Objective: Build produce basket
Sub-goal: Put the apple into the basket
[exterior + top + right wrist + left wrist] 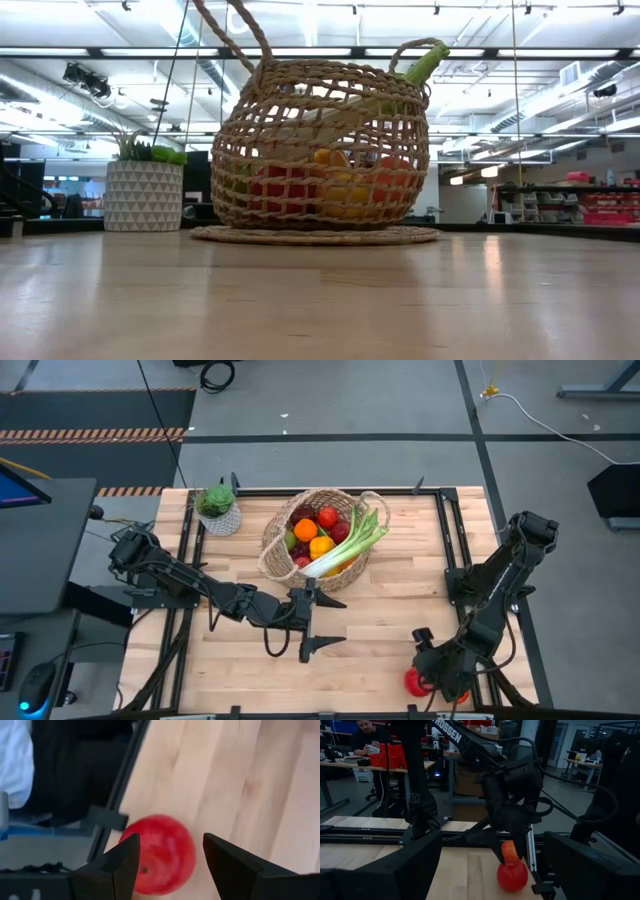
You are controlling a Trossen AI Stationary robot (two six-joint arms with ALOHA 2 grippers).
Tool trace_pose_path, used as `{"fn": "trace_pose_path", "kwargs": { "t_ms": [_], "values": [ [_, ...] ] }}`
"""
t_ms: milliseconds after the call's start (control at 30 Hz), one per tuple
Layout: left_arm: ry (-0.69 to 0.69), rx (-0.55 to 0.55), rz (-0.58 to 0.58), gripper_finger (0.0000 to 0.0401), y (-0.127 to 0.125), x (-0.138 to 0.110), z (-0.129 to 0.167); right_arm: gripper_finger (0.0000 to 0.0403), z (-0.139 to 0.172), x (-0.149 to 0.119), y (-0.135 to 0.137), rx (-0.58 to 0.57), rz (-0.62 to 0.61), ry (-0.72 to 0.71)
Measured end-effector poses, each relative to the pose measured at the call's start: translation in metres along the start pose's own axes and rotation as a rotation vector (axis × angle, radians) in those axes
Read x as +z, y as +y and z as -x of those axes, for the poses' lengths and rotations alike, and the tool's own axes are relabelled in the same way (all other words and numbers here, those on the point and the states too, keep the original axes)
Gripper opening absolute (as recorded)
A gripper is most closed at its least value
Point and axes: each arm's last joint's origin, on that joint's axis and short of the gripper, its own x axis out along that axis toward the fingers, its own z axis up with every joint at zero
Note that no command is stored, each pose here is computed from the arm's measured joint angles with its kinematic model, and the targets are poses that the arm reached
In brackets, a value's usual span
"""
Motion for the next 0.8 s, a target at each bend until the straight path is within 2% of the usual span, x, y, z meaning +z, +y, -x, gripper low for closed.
{"fn": "trace_pose_path", "kwargs": {
  "t_ms": [600, 800],
  "values": [
    [0.0, 0.0, 0.0, 0.0354, 0.0, 0.0, 0.0, 0.0224, 0.002, -0.01, 0.006, 0.009, -0.05, 0.055],
    [0.0, 0.0, 0.0, 0.0354, 0.0, 0.0, 0.0, 0.0224, 0.002, -0.012, 0.008, 0.08, -0.12, 0.129]
  ]
}}
